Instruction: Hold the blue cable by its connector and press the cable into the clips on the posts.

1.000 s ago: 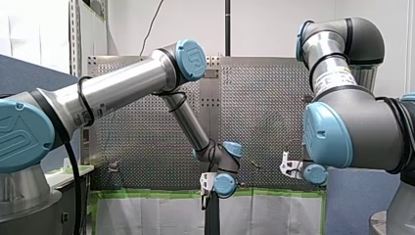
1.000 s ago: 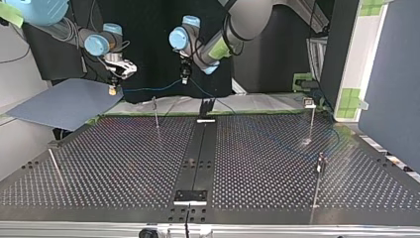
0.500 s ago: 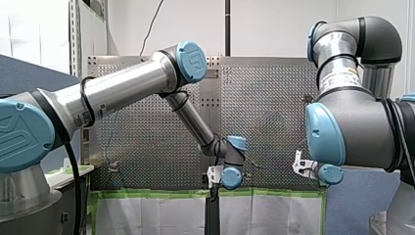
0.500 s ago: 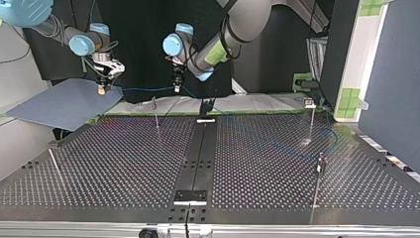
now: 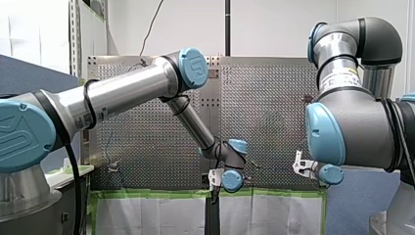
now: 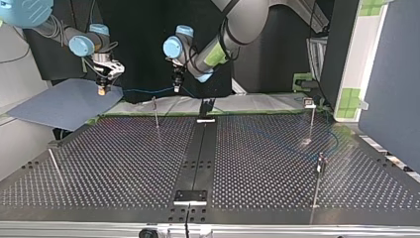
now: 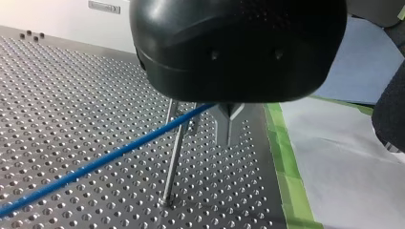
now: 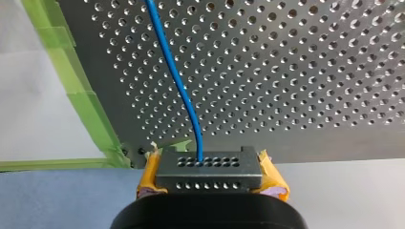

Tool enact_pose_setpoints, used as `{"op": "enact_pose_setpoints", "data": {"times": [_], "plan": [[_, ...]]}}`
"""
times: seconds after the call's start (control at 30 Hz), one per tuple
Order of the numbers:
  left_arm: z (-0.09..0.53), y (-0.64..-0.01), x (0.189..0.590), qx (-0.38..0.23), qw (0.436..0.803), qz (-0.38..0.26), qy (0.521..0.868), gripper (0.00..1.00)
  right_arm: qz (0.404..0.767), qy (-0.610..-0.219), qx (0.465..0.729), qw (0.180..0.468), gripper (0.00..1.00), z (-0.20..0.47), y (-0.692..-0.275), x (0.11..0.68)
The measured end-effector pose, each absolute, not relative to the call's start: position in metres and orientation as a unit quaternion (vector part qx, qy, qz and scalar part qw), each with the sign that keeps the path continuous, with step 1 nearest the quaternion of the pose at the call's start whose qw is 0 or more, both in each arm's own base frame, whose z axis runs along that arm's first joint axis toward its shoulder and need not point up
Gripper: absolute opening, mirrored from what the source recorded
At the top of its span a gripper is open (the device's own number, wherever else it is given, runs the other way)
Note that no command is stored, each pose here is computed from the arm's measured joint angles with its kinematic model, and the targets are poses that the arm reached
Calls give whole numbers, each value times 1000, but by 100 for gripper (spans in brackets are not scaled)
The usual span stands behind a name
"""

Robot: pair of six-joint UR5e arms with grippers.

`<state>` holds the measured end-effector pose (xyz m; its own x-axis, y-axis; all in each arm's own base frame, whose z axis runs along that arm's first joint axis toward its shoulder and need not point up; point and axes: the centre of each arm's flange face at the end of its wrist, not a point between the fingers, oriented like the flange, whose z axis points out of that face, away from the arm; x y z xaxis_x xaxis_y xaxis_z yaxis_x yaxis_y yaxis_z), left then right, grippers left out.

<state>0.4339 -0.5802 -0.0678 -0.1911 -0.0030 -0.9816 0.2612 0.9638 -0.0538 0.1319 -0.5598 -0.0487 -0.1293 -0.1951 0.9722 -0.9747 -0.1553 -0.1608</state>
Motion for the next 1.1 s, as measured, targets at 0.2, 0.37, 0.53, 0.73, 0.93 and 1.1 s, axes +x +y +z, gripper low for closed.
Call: {"op": "enact_pose_setpoints", "data": {"times": [0.2,0.37,0.53,0.73,0.93,1.1], "plan": [[-64,-582,444,80,632,-105,763,0,516,-539,559,362,0,-71,-553,134],[-62,-580,450,79,632,-104,764,0,516,-539,558,363,0,-73,-559,133],[-62,-578,456,77,633,-105,763,0,521,-537,554,365,0,-70,-567,132],[-55,-582,468,71,639,-118,757,0,526,-532,553,366,0,-67,-574,134],[-69,-586,474,79,629,-115,765,0,529,-528,552,368,0,-65,-578,136],[-67,-591,481,79,627,-115,766,0,530,-528,552,368,0,-65,-580,136]]}}
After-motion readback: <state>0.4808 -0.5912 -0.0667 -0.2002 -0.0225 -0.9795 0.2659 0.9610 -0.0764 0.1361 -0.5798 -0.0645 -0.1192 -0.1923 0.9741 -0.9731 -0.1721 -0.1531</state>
